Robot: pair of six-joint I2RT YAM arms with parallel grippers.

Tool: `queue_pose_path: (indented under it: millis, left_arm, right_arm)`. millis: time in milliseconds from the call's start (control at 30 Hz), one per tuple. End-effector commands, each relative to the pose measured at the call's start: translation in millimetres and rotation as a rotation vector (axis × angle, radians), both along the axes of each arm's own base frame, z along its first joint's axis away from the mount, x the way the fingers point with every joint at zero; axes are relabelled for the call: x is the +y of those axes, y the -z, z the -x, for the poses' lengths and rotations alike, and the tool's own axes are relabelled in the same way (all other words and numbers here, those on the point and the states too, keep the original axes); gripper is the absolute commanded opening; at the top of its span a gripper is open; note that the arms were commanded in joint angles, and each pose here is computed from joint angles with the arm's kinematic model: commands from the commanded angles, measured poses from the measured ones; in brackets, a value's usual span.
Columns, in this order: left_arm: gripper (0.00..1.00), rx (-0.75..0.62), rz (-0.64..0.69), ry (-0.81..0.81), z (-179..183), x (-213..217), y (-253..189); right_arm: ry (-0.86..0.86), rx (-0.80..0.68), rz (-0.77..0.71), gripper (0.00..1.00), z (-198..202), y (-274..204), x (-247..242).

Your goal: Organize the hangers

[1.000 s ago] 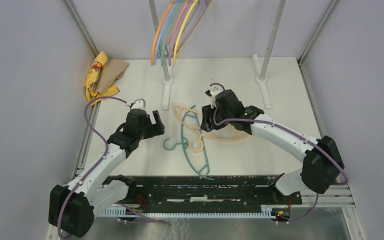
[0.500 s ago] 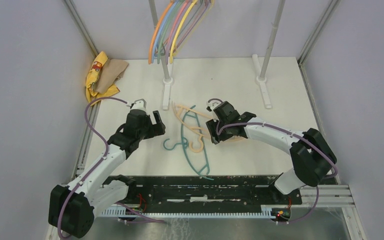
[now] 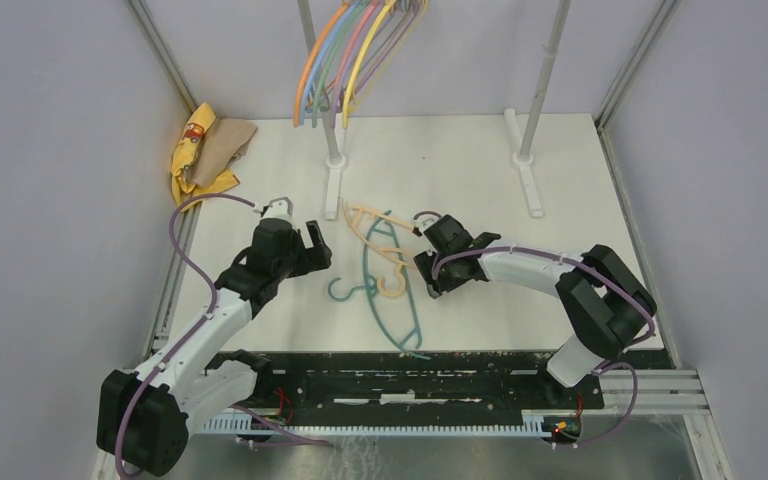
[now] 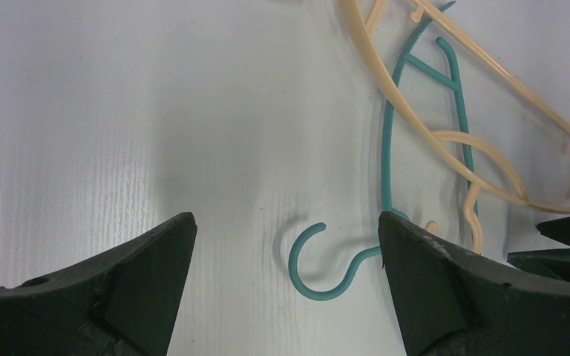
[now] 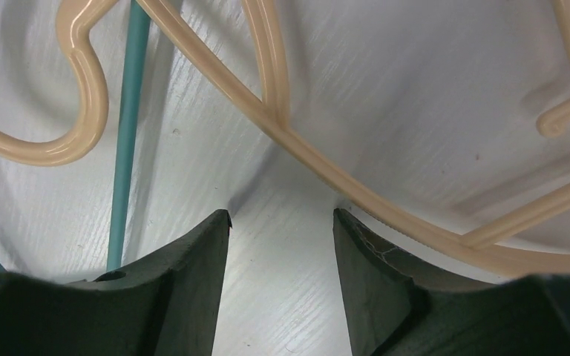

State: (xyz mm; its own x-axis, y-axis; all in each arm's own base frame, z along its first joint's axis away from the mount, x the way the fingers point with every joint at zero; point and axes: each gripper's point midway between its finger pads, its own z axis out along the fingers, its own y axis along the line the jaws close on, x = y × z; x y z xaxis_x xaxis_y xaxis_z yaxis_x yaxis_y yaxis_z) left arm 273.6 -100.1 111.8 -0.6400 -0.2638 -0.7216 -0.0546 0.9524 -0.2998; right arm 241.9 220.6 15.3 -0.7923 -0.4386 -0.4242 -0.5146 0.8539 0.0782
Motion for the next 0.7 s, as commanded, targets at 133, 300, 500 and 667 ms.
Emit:
queue_pose_path:
  millis: [133,300,500,667]
  left_arm:
    - [0.99,-0.039,0.046,-0.020,-5.5,-3.1,-9.5]
    - [0.99,-0.042,0.047,-0.019,-6.6,-3.8,-10.6]
    - [0.99,-0.047,0.062,-0.015,-6.7,-5.8,-12.5]
    - [0.99,-0.044,0.070,-0.003,-5.4,-8.2,-12.8]
  right_arm:
    - [-0.012,-0.066,-0.042,0.64,3.0,-44.0,-2.8]
    - [-0.091,-0.107,-0.045,0.75,10.5,-83.5,-1.7]
    - [-0.150,-0.133,0.063,0.77,-10.1,-73.9,-3.6]
    - [-0.165,-0.163,0.146,0.75,-31.0,-47.3,-3.1]
